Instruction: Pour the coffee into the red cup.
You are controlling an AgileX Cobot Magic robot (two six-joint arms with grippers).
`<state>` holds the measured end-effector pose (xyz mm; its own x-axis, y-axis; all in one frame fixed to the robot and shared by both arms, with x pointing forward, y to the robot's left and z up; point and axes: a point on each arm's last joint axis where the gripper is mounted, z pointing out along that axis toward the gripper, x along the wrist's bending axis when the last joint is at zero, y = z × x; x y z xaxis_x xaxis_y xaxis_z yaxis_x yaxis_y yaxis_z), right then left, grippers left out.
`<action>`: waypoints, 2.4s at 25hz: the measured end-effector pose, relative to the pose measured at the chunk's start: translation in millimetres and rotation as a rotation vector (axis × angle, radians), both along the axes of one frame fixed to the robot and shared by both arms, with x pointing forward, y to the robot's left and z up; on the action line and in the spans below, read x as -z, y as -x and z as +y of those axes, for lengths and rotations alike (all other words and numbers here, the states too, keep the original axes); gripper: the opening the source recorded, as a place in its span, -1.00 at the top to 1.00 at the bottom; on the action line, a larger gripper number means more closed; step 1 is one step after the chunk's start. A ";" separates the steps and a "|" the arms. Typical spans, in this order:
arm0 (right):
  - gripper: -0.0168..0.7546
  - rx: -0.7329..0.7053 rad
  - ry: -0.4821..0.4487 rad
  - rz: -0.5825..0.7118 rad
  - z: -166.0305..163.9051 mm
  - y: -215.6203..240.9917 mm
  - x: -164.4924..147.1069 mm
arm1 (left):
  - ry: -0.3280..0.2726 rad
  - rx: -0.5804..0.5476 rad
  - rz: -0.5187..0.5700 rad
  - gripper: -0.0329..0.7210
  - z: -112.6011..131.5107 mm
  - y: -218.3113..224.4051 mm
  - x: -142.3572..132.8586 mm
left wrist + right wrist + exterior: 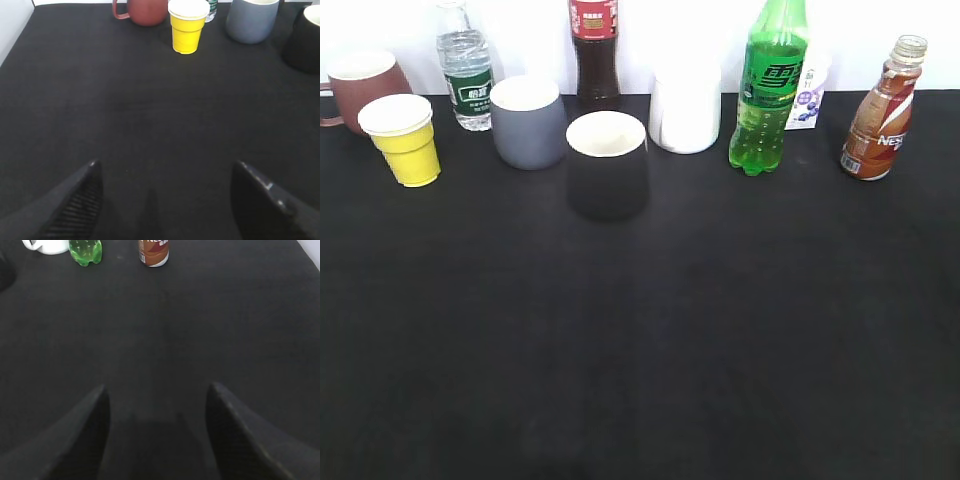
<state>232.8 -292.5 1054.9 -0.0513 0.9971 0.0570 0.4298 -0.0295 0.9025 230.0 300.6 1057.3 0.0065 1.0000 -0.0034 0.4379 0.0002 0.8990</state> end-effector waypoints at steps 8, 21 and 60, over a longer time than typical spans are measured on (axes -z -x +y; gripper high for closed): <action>-0.29 0.000 0.000 0.000 0.0 0.0 0.0 | 0.000 0.000 0.000 -0.66 0.0 0.0 0.0; -0.29 0.000 0.000 0.000 0.0 0.0 0.0 | 0.005 -0.007 -0.647 -0.61 0.6 -47.6 -82.5; -0.29 -0.018 -0.027 0.000 2.5 0.2 -0.2 | -0.025 -0.185 -0.287 -0.29 74.0 -439.0 160.9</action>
